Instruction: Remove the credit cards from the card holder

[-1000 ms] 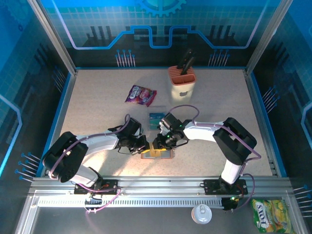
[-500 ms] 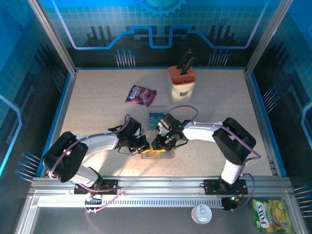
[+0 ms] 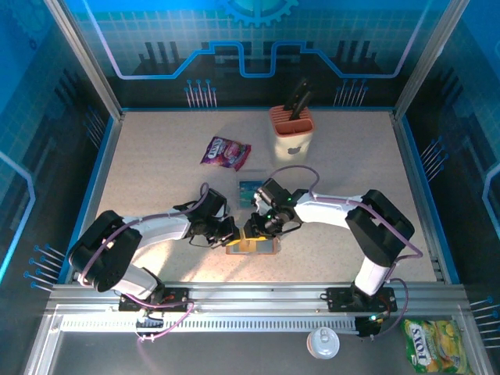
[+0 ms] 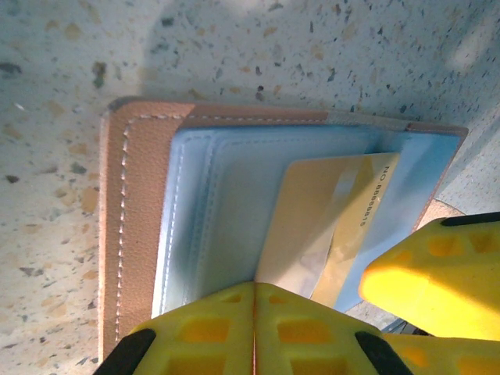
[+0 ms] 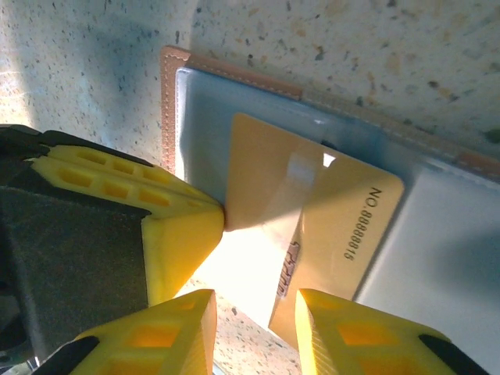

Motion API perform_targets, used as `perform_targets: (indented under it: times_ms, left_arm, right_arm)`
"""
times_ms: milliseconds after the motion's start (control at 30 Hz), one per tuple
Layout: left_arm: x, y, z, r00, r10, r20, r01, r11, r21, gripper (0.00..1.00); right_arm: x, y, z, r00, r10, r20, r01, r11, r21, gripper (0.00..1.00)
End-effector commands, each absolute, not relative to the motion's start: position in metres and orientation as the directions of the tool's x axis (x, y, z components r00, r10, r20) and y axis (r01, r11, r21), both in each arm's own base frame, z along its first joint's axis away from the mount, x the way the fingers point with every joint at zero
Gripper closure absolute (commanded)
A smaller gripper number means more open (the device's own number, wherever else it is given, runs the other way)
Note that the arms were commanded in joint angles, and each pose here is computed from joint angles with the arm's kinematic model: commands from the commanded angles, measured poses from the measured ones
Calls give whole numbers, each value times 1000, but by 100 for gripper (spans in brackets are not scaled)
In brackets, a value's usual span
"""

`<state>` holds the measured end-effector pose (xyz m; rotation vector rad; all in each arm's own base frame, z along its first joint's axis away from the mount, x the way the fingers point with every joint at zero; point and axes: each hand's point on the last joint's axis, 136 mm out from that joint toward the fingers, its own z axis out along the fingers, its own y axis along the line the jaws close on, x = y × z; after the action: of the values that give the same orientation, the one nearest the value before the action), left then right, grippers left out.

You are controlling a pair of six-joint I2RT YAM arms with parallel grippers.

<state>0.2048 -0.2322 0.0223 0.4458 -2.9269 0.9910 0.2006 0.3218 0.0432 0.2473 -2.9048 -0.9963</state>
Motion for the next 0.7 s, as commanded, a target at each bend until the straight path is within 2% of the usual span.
perform_targets:
  times_ms: [0,667]
  left_arm:
    - [202,-231,15,-956,-261,131,-289,776,-560,91]
    - [201,-229,14,-955,-268,130,-294,778,-555,91]
  right_arm:
    - [203,310,46,-987,-159,-2,-129,794,594,66]
    - [200,305,25,-991,-124,48,-71,798,598,67]
